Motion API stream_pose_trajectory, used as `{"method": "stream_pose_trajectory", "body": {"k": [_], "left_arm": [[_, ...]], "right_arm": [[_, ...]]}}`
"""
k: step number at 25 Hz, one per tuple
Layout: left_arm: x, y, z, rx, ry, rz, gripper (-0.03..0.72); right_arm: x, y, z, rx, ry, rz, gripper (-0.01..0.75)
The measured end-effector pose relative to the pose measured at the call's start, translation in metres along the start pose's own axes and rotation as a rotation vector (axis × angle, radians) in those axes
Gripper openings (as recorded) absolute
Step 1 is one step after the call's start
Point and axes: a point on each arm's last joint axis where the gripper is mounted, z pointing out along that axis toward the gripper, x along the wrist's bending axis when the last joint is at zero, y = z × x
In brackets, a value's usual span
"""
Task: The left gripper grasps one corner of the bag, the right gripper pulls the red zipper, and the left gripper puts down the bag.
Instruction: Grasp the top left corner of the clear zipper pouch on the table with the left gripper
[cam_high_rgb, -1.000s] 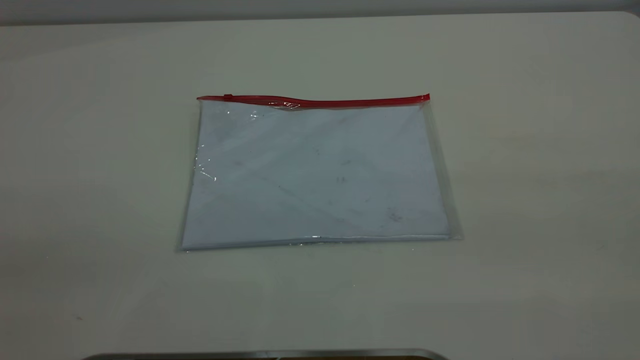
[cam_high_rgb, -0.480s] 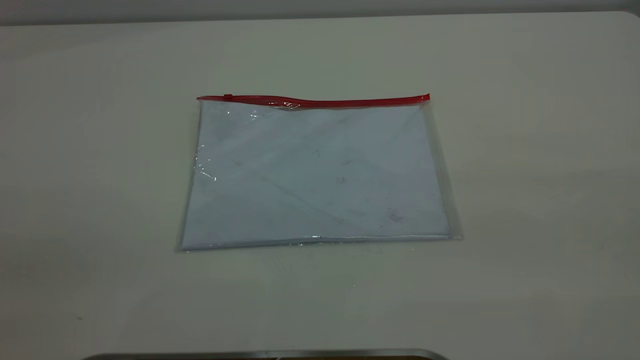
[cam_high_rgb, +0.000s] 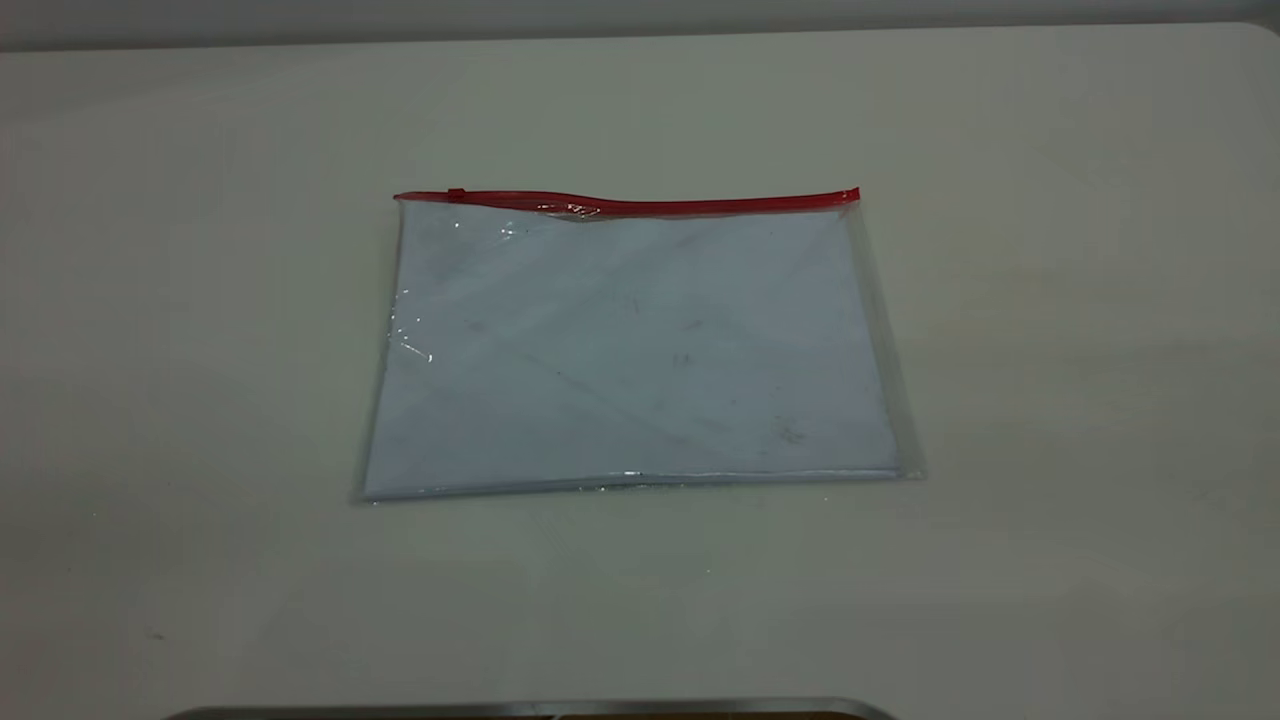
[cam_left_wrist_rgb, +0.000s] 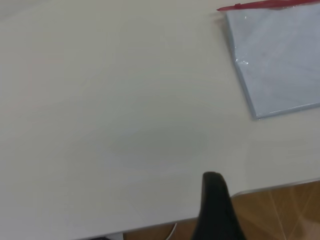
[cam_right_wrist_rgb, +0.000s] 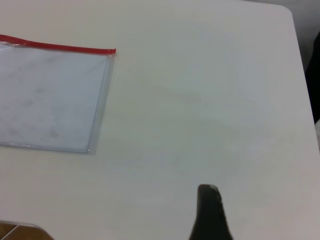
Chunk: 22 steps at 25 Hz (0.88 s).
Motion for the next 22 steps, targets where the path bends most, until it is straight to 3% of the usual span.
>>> {"method": "stream_pose_trajectory", "body": {"k": [13, 16, 22], "left_arm": [[0.000, 0.003, -0.001, -0.005, 0.002, -0.025, 0.587], [0.003, 0.022, -0.004, -0.003, 0.003, -0.084, 0.587], [0.015, 0.096, 0.020, 0.099, 0.000, -0.137, 0.587]], "right_arm": [[0.000, 0.000, 0.000, -0.001, 0.001, 0.001, 0.578], [0.000, 0.004, -0.004, -0.012, 0.001, 0.006, 0.578], [-0.002, 0.046, -0.006, 0.046, 0.006, 0.012, 0.578]]}}
